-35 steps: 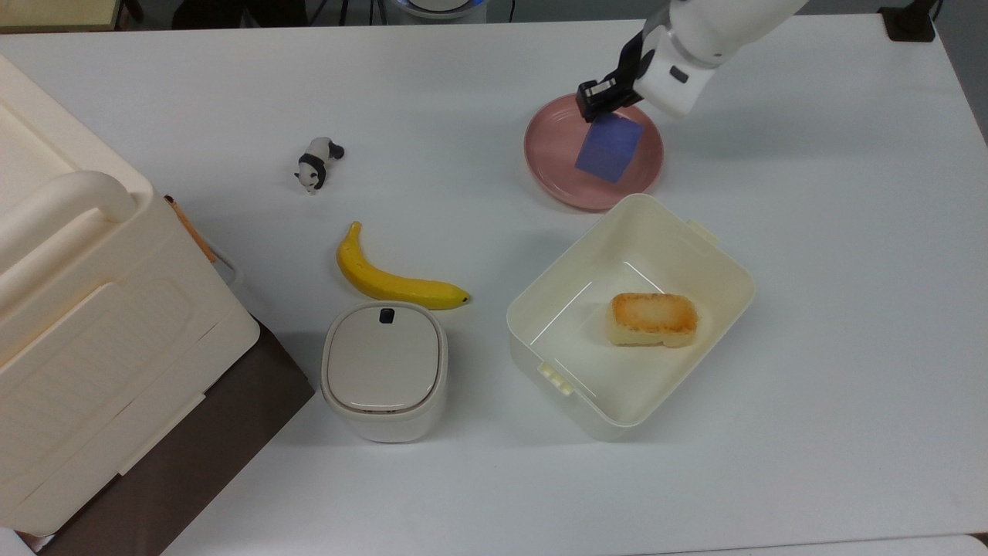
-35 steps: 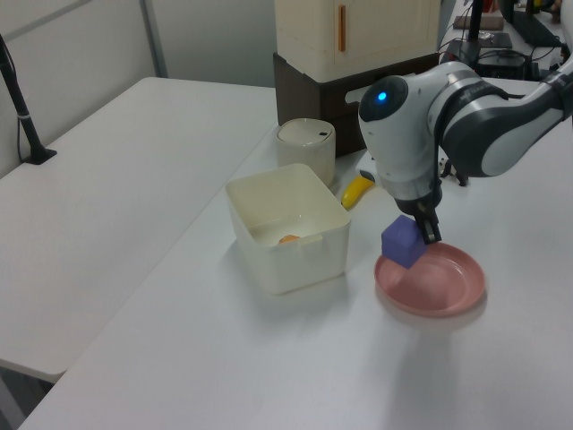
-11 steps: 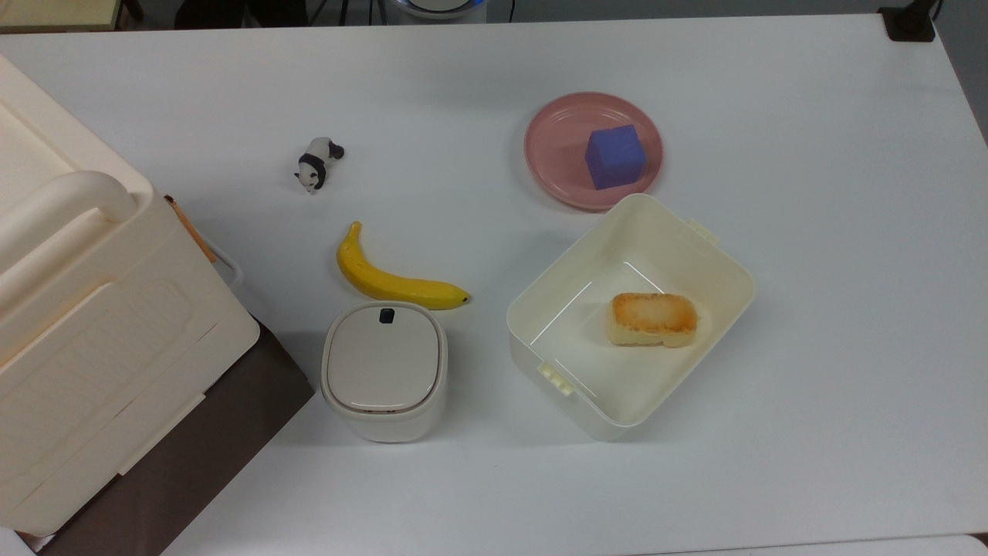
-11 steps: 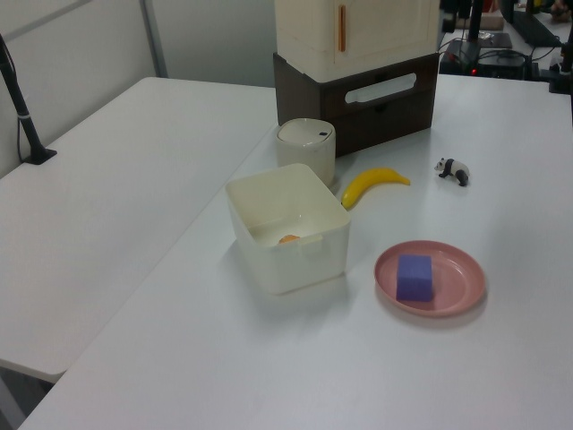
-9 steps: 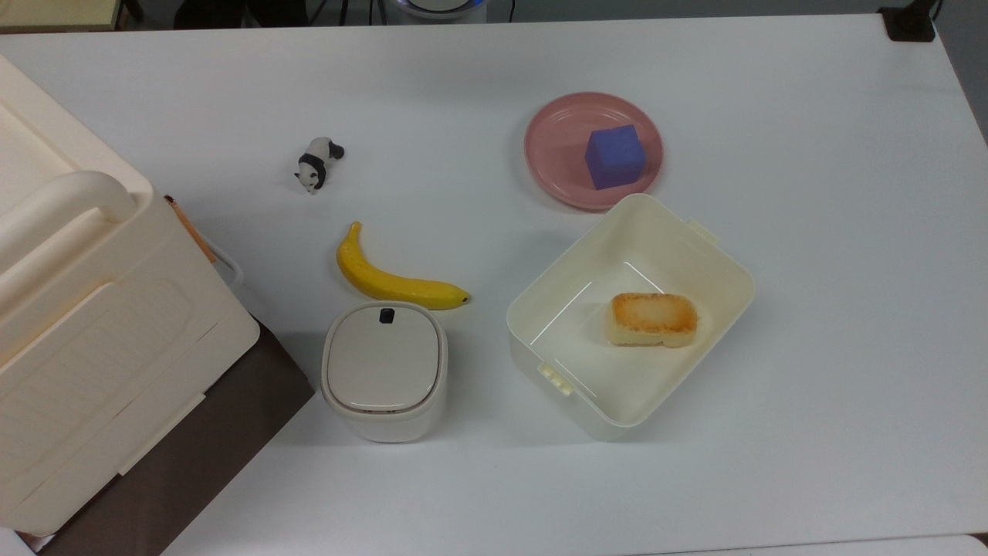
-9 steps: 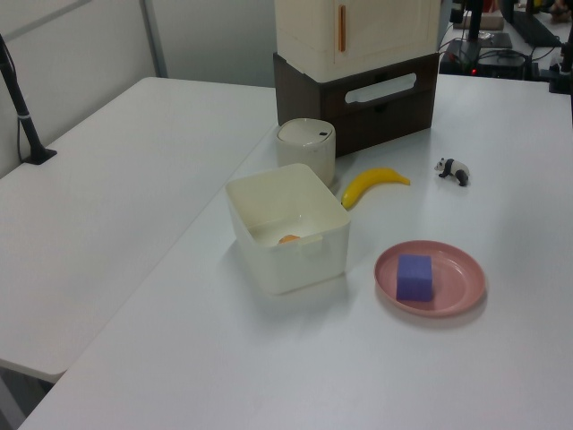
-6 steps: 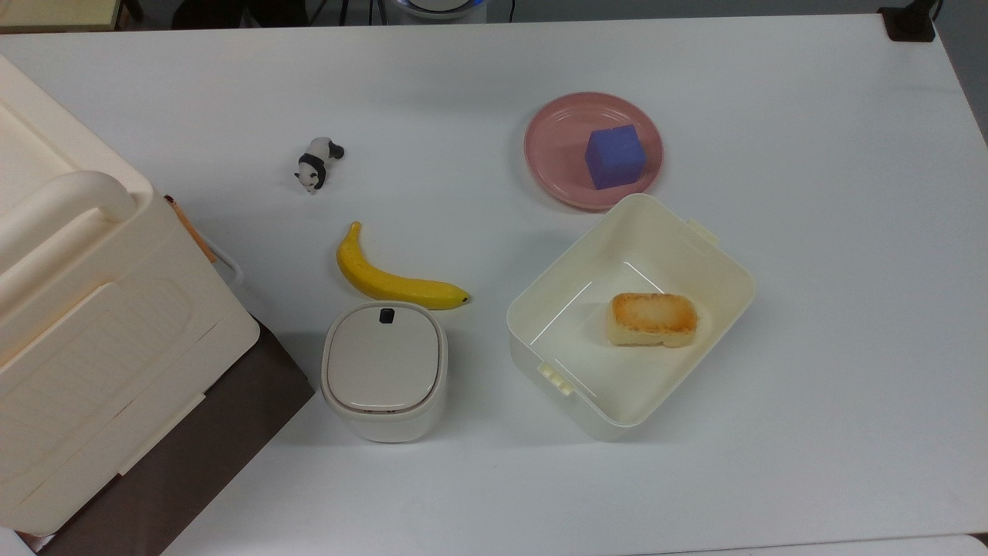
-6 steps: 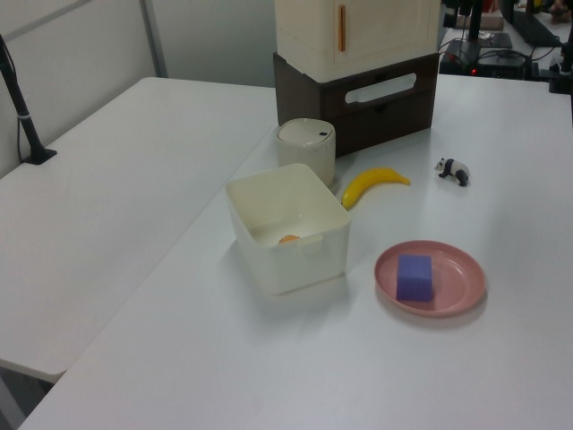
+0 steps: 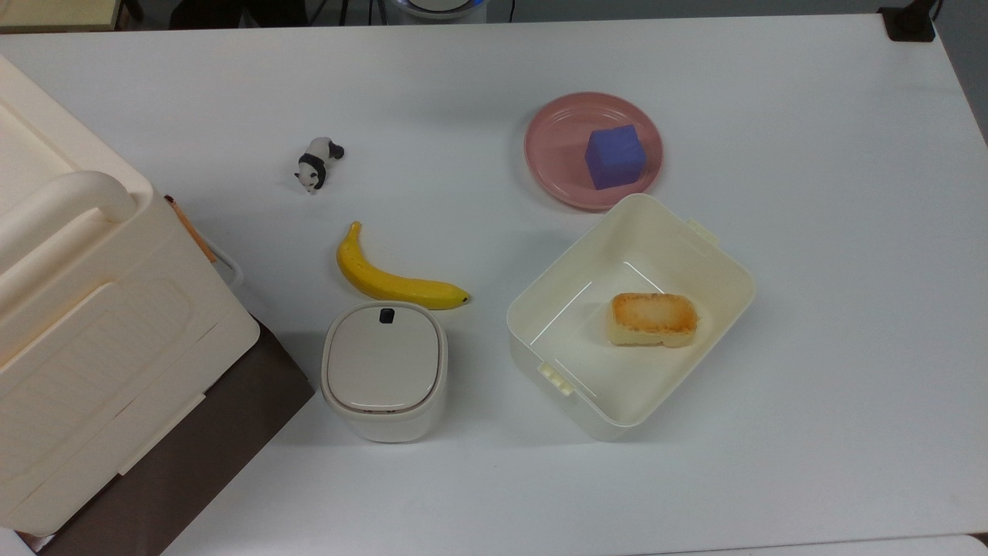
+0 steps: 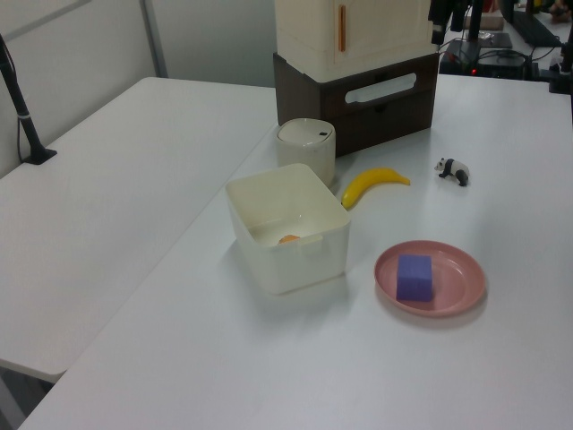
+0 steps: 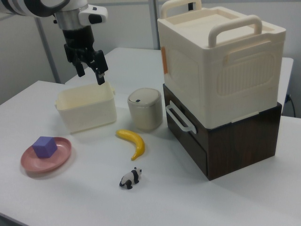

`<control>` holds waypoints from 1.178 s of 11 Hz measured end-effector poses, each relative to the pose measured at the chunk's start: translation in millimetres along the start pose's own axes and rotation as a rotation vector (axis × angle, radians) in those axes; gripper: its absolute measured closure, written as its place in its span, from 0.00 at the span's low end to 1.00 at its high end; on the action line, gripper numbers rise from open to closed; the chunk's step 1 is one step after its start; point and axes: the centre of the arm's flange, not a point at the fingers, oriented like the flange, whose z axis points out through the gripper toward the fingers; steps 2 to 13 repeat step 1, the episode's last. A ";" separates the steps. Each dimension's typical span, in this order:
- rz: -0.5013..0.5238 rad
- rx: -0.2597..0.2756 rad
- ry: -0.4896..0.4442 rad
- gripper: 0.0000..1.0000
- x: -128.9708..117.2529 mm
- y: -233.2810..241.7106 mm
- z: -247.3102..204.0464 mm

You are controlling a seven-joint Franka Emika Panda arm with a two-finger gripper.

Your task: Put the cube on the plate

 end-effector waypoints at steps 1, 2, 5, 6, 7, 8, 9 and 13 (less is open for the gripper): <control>-0.003 0.000 0.000 0.00 0.0 0.1 0.0; -0.003 0.000 0.000 0.00 0.0 0.1 0.0; -0.003 0.000 0.000 0.00 0.0 0.1 0.0; -0.003 0.000 0.000 0.00 0.0 0.1 0.0; -0.003 0.000 0.000 0.00 0.0 0.1 0.0; -0.003 0.000 0.000 0.00 0.0 0.1 0.0; -0.003 0.000 0.000 0.00 0.0 0.1 0.0; -0.003 0.000 0.000 0.00 0.0 0.1 0.0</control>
